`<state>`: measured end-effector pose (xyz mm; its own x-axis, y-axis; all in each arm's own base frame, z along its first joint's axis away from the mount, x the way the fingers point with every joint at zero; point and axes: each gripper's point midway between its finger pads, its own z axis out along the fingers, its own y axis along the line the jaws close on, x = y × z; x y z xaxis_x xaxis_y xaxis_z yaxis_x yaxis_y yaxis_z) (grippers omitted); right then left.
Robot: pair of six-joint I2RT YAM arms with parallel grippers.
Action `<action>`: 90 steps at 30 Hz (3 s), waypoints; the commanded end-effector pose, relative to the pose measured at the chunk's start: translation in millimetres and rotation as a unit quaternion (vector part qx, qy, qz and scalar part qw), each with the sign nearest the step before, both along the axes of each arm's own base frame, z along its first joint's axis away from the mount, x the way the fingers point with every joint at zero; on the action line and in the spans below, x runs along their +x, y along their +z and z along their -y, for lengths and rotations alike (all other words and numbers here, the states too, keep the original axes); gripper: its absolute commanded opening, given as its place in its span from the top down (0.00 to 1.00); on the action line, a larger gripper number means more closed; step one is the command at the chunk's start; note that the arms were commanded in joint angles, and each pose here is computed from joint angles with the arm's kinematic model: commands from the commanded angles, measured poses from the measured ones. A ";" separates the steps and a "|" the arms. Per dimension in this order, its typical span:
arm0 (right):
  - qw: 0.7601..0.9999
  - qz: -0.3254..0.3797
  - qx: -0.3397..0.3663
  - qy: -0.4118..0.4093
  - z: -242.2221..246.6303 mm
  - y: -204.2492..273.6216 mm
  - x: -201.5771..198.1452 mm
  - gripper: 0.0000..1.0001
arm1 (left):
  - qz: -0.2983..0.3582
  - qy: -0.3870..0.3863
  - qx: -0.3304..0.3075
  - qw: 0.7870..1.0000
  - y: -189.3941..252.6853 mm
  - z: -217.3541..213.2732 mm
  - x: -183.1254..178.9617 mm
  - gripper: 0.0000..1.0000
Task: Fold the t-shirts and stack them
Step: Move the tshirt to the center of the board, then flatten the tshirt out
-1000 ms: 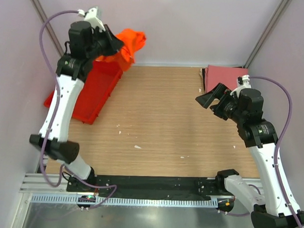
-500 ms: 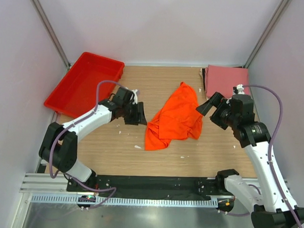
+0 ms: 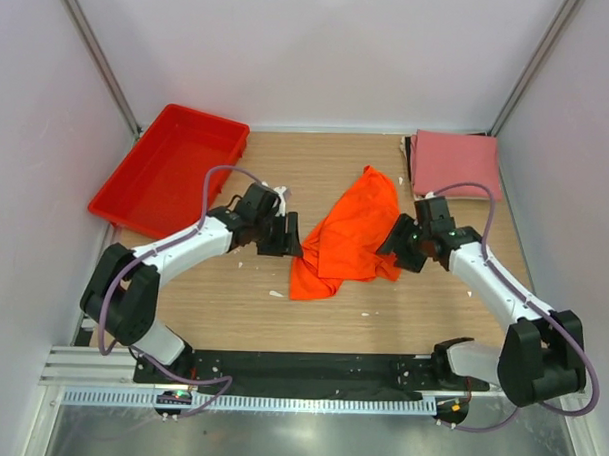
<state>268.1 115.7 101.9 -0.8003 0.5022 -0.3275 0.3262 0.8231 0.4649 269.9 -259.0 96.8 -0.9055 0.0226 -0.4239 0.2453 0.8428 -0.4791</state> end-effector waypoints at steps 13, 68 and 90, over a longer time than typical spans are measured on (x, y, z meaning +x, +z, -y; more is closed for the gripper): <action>0.992 0.077 -0.048 0.093 -83.2 -10.1 -6.1 0.44 | -0.013 0.043 0.039 0.998 -54.9 -9.6 -15.2 0.42; 0.961 0.180 -0.208 -0.030 36.7 138.2 -25.0 0.99 | 0.060 0.047 -0.029 0.997 58.4 -0.9 19.4 0.53; 0.967 0.197 -0.159 -0.009 19.7 145.0 -24.0 0.99 | 0.083 -0.054 0.072 0.992 -42.6 11.8 56.8 0.48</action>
